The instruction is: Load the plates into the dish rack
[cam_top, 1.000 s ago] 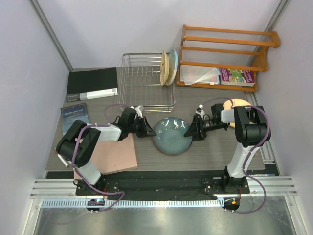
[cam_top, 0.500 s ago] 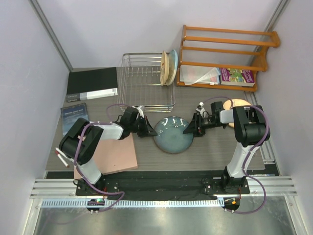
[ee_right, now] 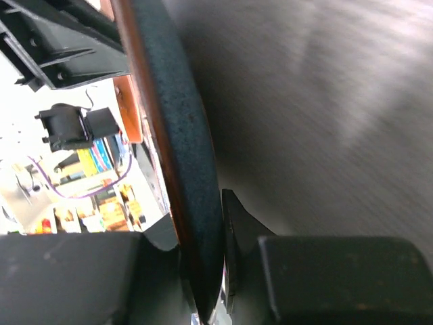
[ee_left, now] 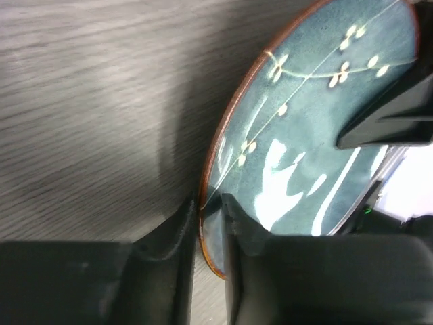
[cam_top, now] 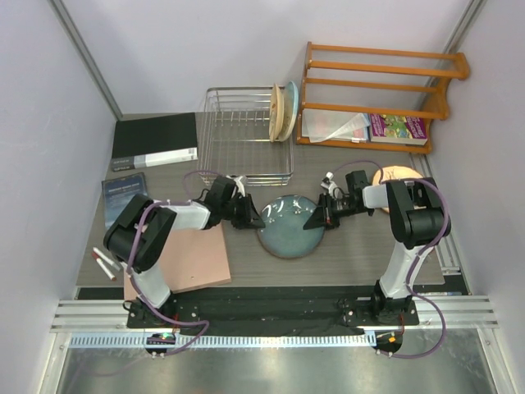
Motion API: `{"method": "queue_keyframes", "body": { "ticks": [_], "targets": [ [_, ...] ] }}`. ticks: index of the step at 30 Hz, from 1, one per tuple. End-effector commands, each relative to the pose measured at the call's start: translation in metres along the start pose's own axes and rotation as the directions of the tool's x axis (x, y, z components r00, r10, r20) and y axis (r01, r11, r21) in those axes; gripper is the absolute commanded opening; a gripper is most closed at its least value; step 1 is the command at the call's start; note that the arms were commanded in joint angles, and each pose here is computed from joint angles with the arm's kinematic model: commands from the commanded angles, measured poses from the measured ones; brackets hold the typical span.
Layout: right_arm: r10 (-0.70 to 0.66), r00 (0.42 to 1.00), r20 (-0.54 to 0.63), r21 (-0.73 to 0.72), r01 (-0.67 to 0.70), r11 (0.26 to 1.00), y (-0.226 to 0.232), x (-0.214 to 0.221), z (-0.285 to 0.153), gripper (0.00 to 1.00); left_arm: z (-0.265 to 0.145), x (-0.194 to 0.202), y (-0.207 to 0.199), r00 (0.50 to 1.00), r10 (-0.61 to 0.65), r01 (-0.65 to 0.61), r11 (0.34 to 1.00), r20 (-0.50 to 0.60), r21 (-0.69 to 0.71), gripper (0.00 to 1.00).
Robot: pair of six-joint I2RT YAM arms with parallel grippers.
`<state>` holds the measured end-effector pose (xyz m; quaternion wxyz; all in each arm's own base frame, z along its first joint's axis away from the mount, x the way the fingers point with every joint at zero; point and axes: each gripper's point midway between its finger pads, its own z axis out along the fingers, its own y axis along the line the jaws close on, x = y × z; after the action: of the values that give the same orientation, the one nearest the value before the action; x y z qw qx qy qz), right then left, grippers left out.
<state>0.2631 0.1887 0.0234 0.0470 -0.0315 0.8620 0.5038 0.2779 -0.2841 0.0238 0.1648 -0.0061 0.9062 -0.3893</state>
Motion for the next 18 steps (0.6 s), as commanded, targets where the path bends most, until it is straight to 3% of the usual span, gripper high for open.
{"method": "queue_keyframes", "body": {
  "ticks": [1,2,4,6,8,9,11,12,14,15,18],
  "targets": [
    [-0.107,0.992,-0.063,-0.063,0.103,0.993,0.046,0.01,-0.016,0.01,-0.005,0.024,-0.032,0.982,0.17,-0.162,0.983,-0.083,0.088,0.37],
    [-0.203,0.977,-0.066,-0.063,0.199,0.978,0.049,0.011,-0.023,0.02,-0.013,0.021,-0.04,0.97,0.233,-0.224,0.968,-0.073,0.113,0.44],
    [-0.219,0.967,-0.127,-0.045,0.215,0.976,0.063,0.021,-0.039,0.01,-0.024,0.029,-0.042,0.957,0.27,-0.256,0.959,-0.109,0.124,0.48],
    [-0.349,0.928,-0.13,-0.037,0.347,0.937,0.079,0.014,-0.054,0.01,-0.044,0.031,-0.049,0.932,0.347,-0.333,0.933,-0.107,0.136,0.51],
    [-0.352,0.919,-0.178,-0.021,0.354,0.935,0.094,0.022,-0.069,0.01,-0.061,0.026,-0.057,0.909,0.413,-0.403,0.906,-0.063,0.127,0.53],
    [-0.439,0.885,-0.152,-0.018,0.442,0.897,0.11,0.007,-0.079,0.01,-0.082,0.02,-0.07,0.879,0.478,-0.473,0.872,-0.004,0.126,0.54],
    [-0.461,0.873,-0.159,0.0,0.467,0.884,0.129,0.003,-0.093,0.01,-0.104,-0.006,-0.074,0.837,0.535,-0.54,0.842,0.114,0.012,0.55],
    [-0.526,0.842,-0.118,0.019,0.531,0.847,0.151,-0.015,-0.103,0.01,-0.132,-0.025,-0.095,0.786,0.576,-0.585,0.811,0.227,-0.032,0.56],
    [-0.574,0.814,-0.084,0.057,0.58,0.813,0.172,-0.03,-0.115,0.01,-0.161,-0.058,-0.101,0.738,0.599,-0.584,0.798,0.31,-0.151,0.58],
    [-0.643,0.765,-0.038,0.086,0.643,0.761,0.196,-0.048,-0.126,0.01,-0.173,-0.066,-0.1,0.741,0.595,-0.571,0.802,0.311,-0.172,0.59],
    [-0.703,0.709,0.049,0.179,0.686,0.705,0.238,-0.087,-0.14,0.01,-0.224,-0.138,-0.082,0.686,0.566,-0.434,0.823,0.458,-0.366,0.61]
  ]
}}
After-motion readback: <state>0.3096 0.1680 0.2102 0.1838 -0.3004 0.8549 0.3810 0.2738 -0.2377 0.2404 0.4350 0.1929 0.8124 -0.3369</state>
